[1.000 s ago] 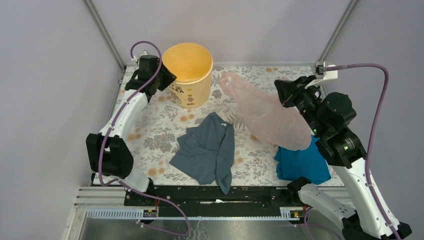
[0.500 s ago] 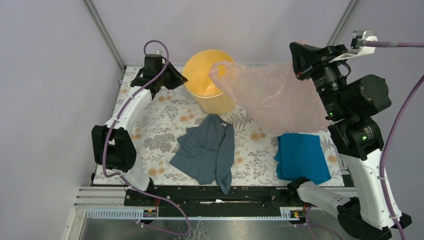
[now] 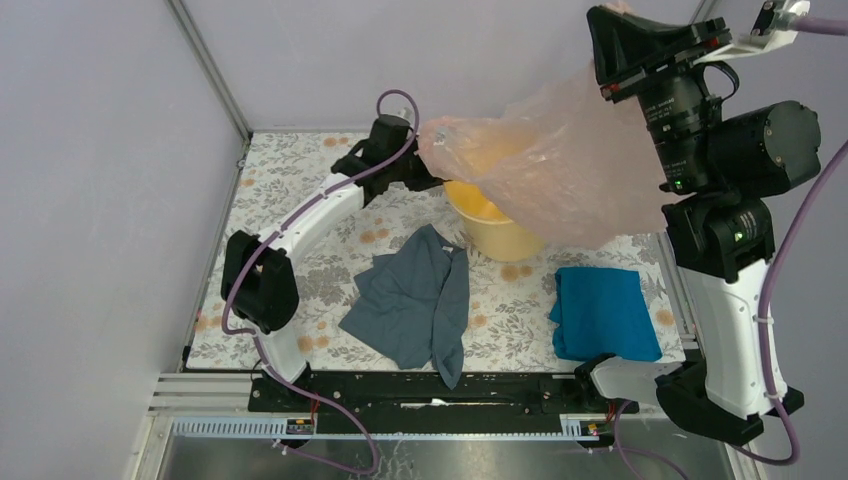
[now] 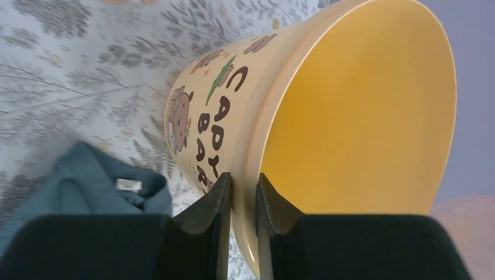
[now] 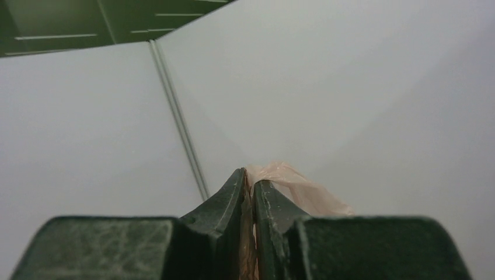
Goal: Put the trash bags into the trash bin
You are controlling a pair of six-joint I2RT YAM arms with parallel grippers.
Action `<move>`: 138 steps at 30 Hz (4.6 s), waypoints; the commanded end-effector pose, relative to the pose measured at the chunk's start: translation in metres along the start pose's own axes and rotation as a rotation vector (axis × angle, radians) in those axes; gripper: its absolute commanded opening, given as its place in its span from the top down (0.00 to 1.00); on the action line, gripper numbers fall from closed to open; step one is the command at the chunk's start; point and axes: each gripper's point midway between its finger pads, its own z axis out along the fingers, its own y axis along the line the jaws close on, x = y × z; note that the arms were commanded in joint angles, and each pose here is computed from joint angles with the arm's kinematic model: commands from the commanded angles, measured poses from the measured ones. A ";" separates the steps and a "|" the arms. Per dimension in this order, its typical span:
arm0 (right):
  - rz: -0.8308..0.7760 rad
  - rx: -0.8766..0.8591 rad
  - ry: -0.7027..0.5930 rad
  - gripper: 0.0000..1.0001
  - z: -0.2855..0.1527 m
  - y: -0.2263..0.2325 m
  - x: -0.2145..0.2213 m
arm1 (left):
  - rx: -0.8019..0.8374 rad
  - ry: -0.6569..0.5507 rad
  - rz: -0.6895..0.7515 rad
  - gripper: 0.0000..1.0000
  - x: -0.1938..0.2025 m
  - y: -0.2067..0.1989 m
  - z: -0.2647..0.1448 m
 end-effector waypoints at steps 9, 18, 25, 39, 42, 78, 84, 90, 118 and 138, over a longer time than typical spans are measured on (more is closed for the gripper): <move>0.202 -0.251 -0.149 0.84 0.050 0.052 -0.032 | 0.089 -0.120 0.002 0.95 -0.002 -0.051 0.005; 0.202 -0.295 -0.239 0.86 0.056 0.061 -0.056 | 0.126 -0.103 0.019 0.78 0.003 -0.060 -0.003; 0.123 -0.204 -0.232 0.87 0.053 0.041 -0.042 | 0.229 -0.155 0.052 0.47 -0.005 -0.067 -0.035; 0.006 -0.093 -0.090 0.91 0.044 0.002 0.043 | 0.281 -0.211 0.069 0.10 -0.003 -0.049 -0.095; -0.038 -0.014 -0.080 0.92 0.034 -0.016 0.053 | 0.239 -0.219 0.090 0.08 0.000 -0.028 -0.111; -0.094 -0.022 -0.075 0.92 0.011 -0.014 0.042 | 0.808 -0.758 0.313 0.01 -0.135 -0.275 -0.247; -0.098 -0.026 -0.077 0.92 0.009 -0.014 0.040 | 0.807 -0.862 0.269 0.01 -0.136 -0.259 -0.272; -0.096 -0.027 -0.075 0.92 0.008 -0.014 0.042 | 0.837 -0.824 0.305 0.01 -0.136 -0.279 -0.264; -0.309 0.043 -0.181 0.89 0.024 -0.019 -0.017 | 1.014 -0.708 0.185 1.00 -0.129 -0.345 -0.215; -0.149 -0.135 0.002 0.90 0.099 -0.009 0.110 | 0.629 -0.665 0.001 1.00 -0.175 -0.167 -0.143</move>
